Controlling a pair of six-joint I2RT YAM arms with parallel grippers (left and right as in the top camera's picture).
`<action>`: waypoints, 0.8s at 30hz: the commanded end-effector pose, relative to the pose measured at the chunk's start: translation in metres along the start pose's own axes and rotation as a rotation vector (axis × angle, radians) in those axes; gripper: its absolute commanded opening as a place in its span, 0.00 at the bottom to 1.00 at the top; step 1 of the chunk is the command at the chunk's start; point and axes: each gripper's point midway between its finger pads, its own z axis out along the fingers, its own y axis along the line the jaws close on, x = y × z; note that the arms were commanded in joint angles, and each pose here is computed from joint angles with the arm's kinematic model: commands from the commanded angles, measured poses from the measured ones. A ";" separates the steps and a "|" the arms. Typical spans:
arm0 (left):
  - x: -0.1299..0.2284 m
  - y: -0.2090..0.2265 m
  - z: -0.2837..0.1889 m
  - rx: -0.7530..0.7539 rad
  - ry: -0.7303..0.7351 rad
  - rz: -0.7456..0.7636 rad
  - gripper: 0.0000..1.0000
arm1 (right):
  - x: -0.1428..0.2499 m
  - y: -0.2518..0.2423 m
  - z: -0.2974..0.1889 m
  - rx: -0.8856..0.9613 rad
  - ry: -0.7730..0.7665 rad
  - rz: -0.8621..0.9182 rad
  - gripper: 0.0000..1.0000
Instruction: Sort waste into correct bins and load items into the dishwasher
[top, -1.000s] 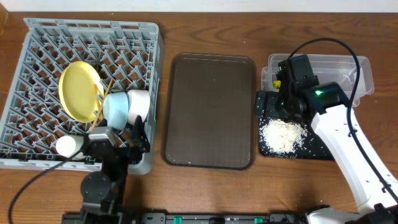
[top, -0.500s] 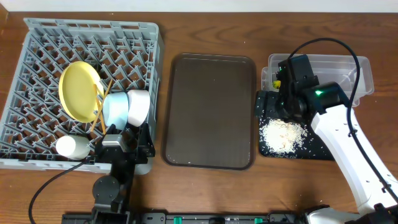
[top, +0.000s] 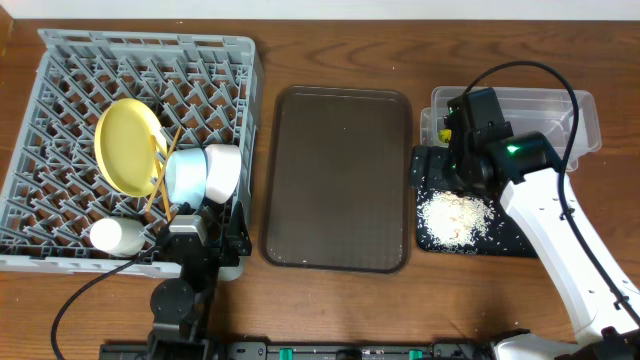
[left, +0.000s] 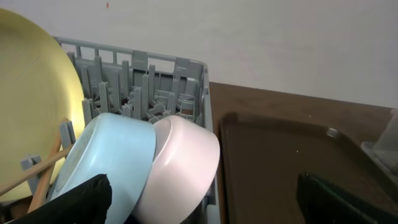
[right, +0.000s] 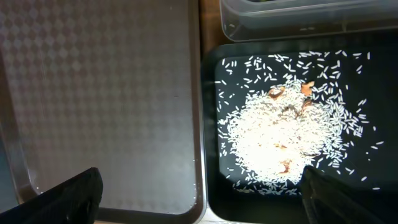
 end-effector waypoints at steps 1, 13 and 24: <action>0.018 0.006 0.001 -0.026 0.062 0.011 0.95 | -0.004 -0.003 -0.002 0.011 -0.012 0.006 0.99; 0.019 0.007 0.001 -0.027 0.067 0.011 0.95 | 0.007 -0.011 -0.003 0.048 0.027 -0.012 0.99; 0.019 0.007 0.001 -0.027 0.067 0.011 0.95 | -0.017 0.009 -0.039 -0.026 -0.170 -0.437 0.99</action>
